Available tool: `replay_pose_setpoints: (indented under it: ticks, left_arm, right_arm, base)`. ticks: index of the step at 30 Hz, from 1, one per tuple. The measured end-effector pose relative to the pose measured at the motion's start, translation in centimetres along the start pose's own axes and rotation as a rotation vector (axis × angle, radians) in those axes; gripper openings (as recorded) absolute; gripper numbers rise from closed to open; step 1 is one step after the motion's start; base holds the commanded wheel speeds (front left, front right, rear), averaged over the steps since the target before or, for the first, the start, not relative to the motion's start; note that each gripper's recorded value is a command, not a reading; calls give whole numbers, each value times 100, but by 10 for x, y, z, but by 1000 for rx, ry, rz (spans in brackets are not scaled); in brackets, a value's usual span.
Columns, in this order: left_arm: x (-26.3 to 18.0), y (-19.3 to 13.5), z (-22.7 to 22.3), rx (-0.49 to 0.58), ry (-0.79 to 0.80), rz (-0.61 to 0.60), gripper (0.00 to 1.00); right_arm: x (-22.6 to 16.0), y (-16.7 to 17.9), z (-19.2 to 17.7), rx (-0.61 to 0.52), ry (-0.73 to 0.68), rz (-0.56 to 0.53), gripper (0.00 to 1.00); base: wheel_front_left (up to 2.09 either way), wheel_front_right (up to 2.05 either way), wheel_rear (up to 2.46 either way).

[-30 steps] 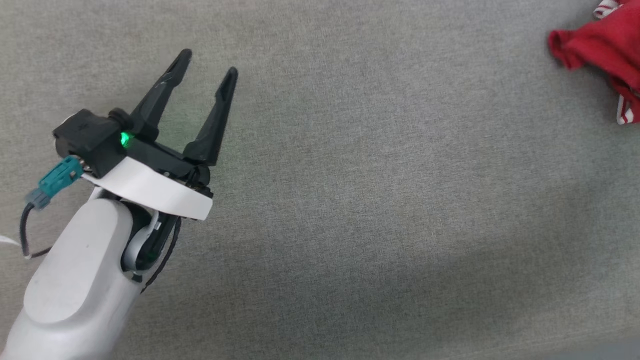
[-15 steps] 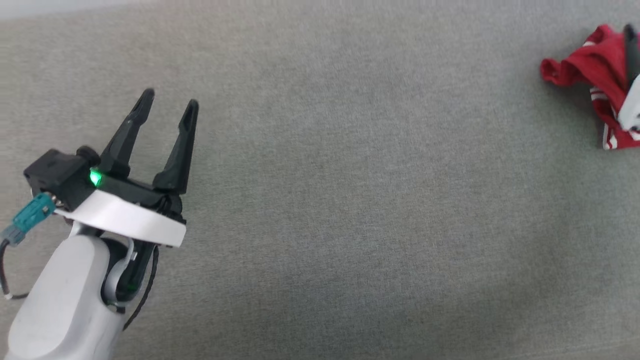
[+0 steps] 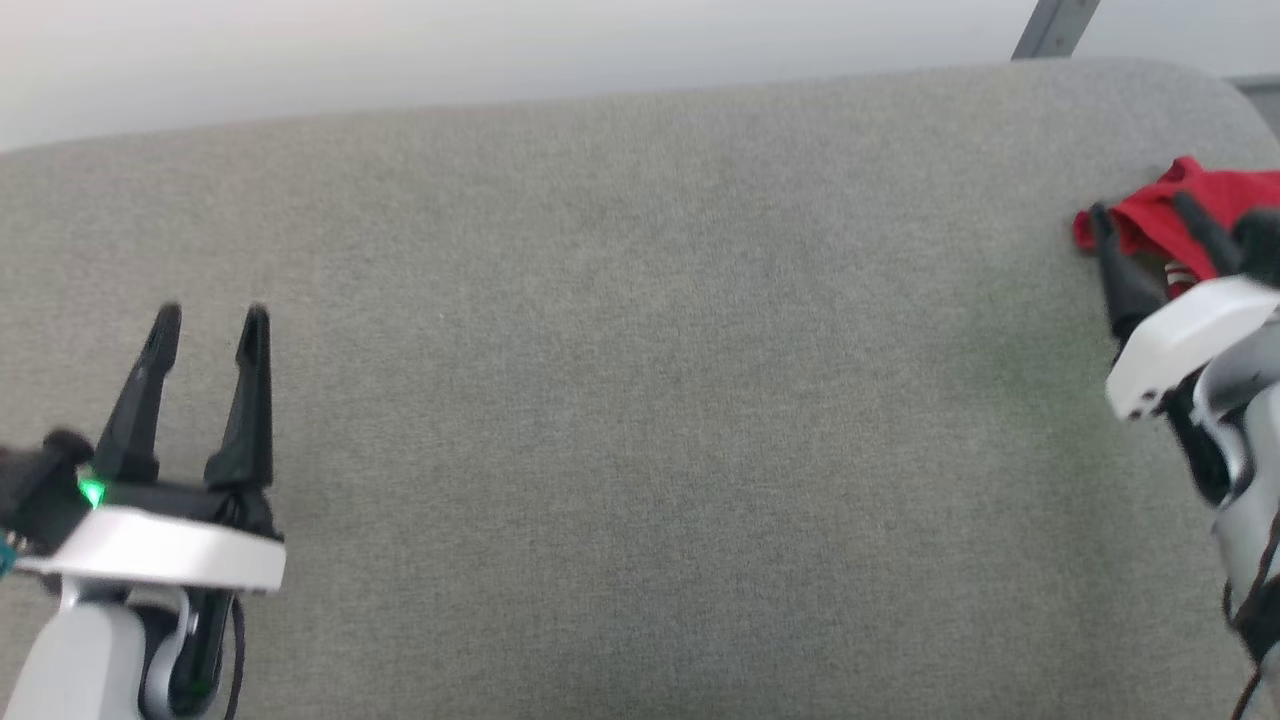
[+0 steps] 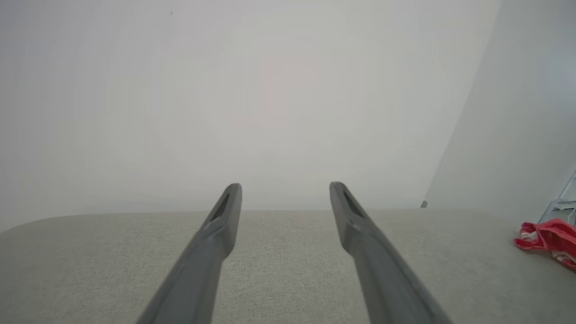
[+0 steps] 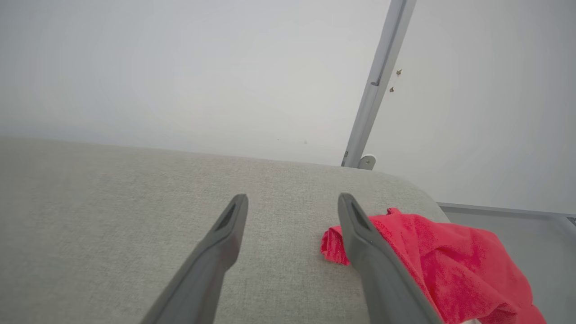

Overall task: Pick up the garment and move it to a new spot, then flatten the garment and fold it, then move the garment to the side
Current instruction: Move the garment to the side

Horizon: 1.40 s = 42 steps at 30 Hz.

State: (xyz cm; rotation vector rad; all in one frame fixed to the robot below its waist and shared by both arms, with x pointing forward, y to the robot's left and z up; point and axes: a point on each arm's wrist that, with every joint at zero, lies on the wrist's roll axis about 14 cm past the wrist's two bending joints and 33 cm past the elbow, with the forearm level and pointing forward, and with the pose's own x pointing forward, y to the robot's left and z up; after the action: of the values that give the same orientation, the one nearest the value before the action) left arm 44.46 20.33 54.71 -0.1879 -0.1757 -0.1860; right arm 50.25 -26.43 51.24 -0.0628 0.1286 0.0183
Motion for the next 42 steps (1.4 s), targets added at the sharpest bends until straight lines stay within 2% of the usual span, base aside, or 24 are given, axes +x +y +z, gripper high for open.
replay_pose_setpoints:
  ticks: [12, 24, 42]
  left_arm:
    - [-69, 21, 8, 15, 2, 132, 100]
    - [-132, 33, -5, 12, 80, 215, 100]
    - [-156, 35, -1, -16, 58, 262, 100]
  right_arm:
    - [-49, 26, 17, 72, -174, 33, 100]
    - [-105, 38, -2, 135, -221, 7, 100]
    - [-150, 51, -28, 209, -196, -24, 100]
  base:
    - [0, 0, 0]
    - [0, 0, 0]
    - [0, 0, 0]
